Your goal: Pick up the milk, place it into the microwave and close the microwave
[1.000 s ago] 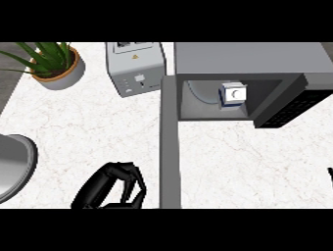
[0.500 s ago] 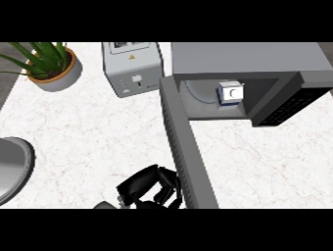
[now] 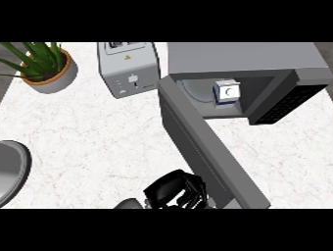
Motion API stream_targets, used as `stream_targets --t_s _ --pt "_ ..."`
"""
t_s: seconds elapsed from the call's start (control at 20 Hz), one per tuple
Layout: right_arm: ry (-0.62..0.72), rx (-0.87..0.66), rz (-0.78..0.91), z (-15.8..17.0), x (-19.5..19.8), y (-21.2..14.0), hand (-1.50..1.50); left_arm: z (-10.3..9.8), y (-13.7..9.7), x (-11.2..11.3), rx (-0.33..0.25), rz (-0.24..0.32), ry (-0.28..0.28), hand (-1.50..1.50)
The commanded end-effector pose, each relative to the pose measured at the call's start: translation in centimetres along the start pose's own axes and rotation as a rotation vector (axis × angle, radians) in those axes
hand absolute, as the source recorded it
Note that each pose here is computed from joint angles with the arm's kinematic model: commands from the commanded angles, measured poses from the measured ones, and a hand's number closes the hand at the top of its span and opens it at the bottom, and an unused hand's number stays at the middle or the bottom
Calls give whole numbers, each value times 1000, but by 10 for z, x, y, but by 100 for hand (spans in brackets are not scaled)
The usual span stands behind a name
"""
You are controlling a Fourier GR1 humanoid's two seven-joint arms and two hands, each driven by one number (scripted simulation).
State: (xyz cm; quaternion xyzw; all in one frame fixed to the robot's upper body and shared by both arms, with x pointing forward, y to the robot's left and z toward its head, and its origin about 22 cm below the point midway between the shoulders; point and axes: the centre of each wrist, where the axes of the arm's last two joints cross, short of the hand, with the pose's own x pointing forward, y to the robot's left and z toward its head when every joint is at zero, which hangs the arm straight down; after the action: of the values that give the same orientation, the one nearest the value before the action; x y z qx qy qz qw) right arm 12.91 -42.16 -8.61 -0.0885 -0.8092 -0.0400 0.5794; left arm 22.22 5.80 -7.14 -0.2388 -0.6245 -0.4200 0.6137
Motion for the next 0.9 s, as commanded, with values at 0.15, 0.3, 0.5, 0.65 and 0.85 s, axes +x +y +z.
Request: stream_targets --t_s 0.15,0.3,0.5,0.65,0.85 --pt "-87 98 -73 -26 13 12 -150 -15 -37 16 30 41 -78 -150" --pt "-107 134 -94 -41 19 13 -150 -26 -27 26 78 40 -101 -150" --pt "-99 136 -117 -41 21 21 -150 -38 -22 42 117 18 -113 150" --pt "-112 183 -117 -53 31 20 -150 -47 -12 52 152 23 -108 150" --pt "-113 237 -129 -59 35 24 -150 -63 7 72 209 -12 -169 150"
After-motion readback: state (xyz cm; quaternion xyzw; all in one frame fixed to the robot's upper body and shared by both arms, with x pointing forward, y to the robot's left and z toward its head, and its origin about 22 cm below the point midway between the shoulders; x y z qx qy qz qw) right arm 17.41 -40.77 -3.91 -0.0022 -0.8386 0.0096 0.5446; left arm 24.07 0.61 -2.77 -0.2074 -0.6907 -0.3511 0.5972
